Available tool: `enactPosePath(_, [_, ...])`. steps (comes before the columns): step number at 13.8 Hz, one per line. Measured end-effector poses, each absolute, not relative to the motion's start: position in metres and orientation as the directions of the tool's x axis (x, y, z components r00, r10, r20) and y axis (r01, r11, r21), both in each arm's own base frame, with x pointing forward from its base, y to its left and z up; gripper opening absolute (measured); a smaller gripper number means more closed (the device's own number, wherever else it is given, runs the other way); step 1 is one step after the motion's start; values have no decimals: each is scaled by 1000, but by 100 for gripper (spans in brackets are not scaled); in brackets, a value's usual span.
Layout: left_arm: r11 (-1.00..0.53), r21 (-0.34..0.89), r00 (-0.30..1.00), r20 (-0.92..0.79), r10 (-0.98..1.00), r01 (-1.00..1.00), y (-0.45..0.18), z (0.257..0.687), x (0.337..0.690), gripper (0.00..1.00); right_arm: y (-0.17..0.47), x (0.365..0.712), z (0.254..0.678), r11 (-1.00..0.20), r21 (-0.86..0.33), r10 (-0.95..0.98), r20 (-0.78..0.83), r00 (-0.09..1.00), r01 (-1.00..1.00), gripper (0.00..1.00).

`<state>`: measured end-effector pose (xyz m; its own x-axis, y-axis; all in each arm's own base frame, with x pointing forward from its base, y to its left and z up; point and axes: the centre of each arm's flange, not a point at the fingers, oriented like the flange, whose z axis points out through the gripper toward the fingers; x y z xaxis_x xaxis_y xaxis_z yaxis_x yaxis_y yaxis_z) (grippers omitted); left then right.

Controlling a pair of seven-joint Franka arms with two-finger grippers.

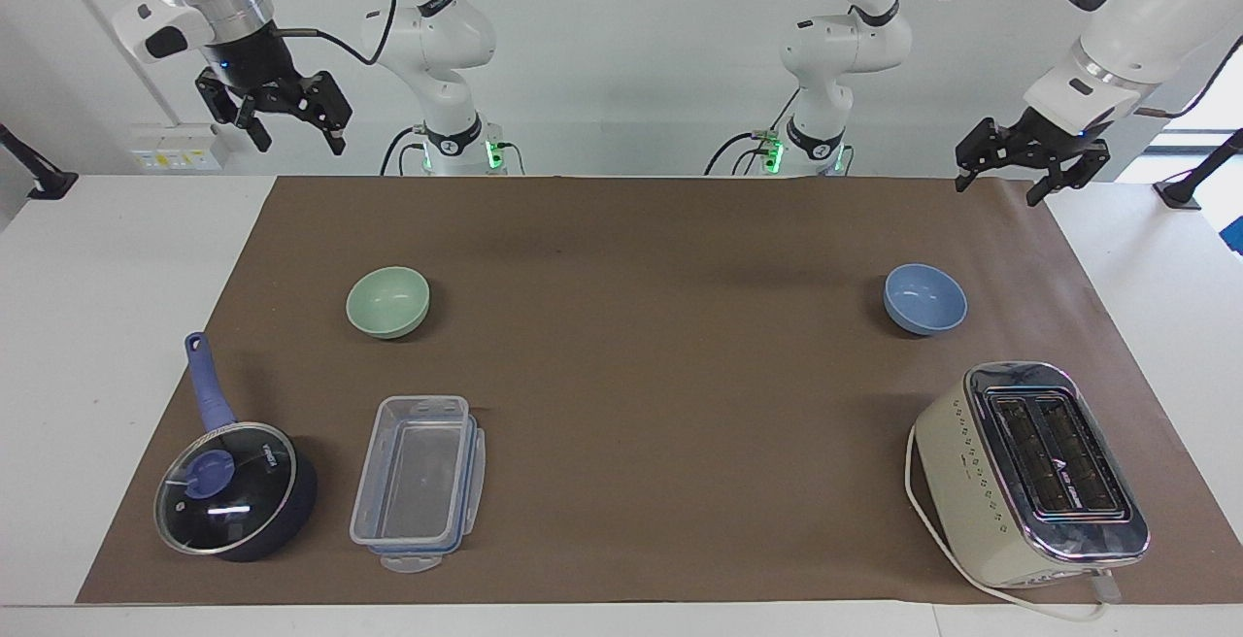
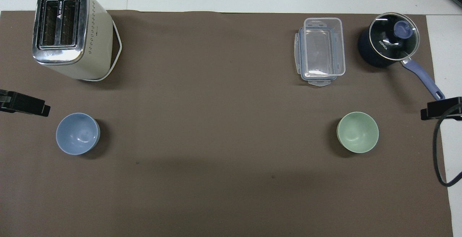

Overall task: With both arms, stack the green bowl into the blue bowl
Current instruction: 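Reach the left gripper to the rim of the pale blue bowl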

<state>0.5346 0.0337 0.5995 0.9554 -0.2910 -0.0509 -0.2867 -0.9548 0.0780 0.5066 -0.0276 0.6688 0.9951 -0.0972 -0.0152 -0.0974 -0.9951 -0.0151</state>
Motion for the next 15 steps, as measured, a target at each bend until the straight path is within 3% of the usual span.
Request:
enactPosePath(5, [-927, 112, 931, -34, -365, -359, 114, 515, 524, 100, -28, 507, 669, -995, -15, -97, -15, 995, -98, 100])
enactPosePath(10, [-934, 123, 942, 9, -336, -334, 118, 427, 512, 100, -28, 507, 669, -995, -15, -97, -15, 995, -98, 100])
enactPosePath(15, [-932, 143, 943, 58, -328, -333, 137, 385, 510, 100, -28, 507, 669, -995, -15, -97, -16, 995, -98, 100])
